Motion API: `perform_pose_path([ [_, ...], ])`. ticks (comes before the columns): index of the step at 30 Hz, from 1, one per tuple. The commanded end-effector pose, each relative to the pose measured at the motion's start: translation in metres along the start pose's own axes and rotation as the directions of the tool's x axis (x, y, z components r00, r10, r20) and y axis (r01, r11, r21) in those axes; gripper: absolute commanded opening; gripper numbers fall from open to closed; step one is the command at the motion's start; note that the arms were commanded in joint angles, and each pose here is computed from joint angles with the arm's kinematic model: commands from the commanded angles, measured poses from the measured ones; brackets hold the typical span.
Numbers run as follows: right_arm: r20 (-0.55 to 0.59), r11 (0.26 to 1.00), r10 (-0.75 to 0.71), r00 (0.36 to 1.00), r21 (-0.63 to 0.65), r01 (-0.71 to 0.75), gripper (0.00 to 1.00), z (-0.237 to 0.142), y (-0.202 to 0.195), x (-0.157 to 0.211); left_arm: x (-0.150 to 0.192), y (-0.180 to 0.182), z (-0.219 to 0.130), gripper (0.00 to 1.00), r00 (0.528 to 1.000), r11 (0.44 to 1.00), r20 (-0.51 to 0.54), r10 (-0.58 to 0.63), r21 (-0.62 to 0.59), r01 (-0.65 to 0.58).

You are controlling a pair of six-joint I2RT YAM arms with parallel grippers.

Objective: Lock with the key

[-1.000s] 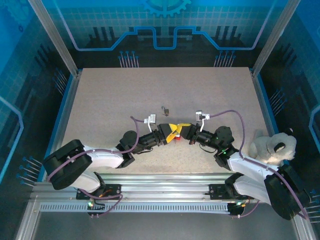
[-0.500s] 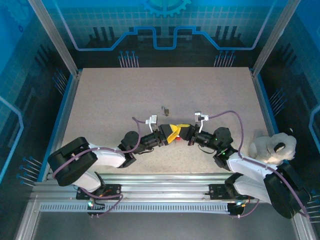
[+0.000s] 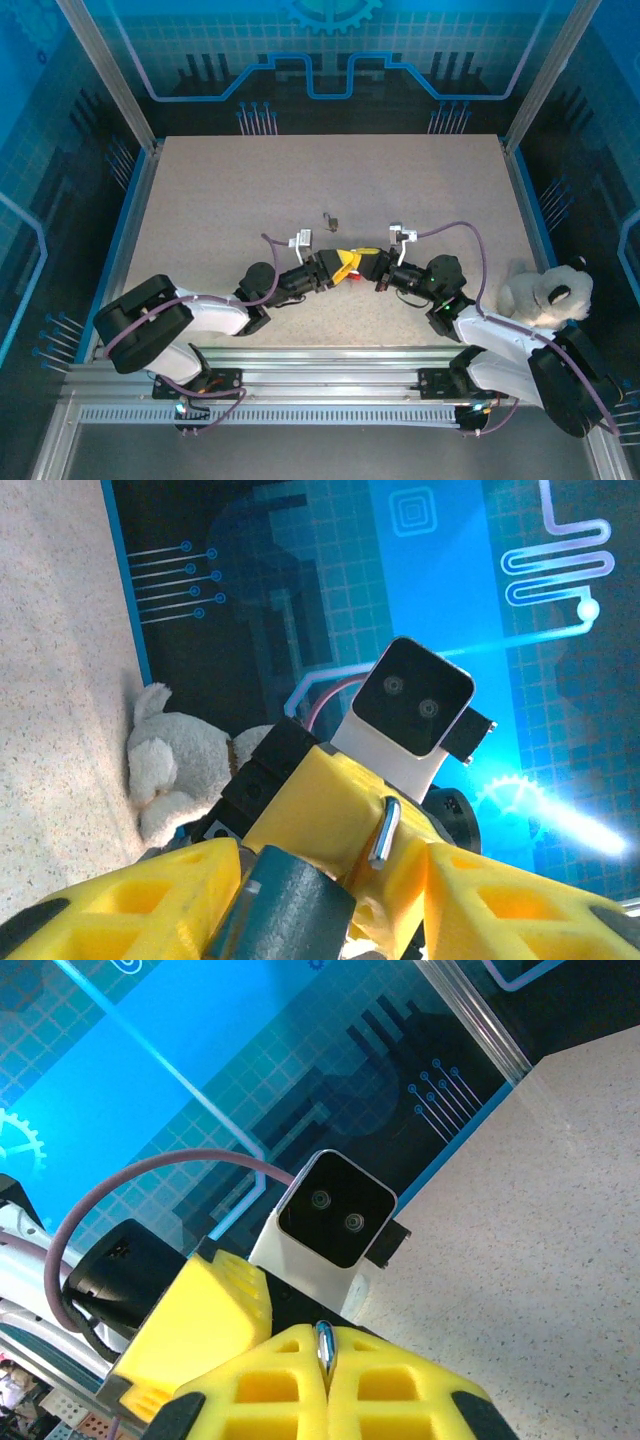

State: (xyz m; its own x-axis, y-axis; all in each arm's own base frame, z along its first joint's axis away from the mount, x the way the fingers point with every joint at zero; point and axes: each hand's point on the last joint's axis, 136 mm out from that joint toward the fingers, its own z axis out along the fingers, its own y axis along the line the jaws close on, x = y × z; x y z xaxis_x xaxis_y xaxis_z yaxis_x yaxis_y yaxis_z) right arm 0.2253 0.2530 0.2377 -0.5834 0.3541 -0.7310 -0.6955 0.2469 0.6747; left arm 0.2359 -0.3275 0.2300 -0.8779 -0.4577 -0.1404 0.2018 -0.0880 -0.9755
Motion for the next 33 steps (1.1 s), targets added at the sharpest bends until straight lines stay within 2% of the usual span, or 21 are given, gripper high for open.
perform_pose_path([
  [1,0.016,0.998,-0.061,0.998,-0.010,0.061,0.00,-0.001,0.005,-0.001,-0.008,-0.018,-0.007,0.45,1.000,0.999,0.025,0.013,0.049,-0.014],
  [15,0.017,0.998,-0.058,0.998,0.011,0.058,0.00,-0.001,0.002,0.000,-0.007,-0.023,-0.010,0.32,0.999,0.999,0.020,0.030,0.041,-0.031],
  [26,0.026,0.998,-0.044,0.999,0.046,0.043,0.00,-0.002,-0.005,-0.001,-0.006,-0.023,-0.012,0.29,0.999,0.999,0.015,0.031,0.044,-0.032],
  [33,0.054,0.997,-0.020,0.998,0.075,0.016,0.00,-0.004,-0.013,-0.002,-0.006,-0.022,-0.014,0.31,0.999,0.998,0.022,0.028,0.047,-0.029],
])
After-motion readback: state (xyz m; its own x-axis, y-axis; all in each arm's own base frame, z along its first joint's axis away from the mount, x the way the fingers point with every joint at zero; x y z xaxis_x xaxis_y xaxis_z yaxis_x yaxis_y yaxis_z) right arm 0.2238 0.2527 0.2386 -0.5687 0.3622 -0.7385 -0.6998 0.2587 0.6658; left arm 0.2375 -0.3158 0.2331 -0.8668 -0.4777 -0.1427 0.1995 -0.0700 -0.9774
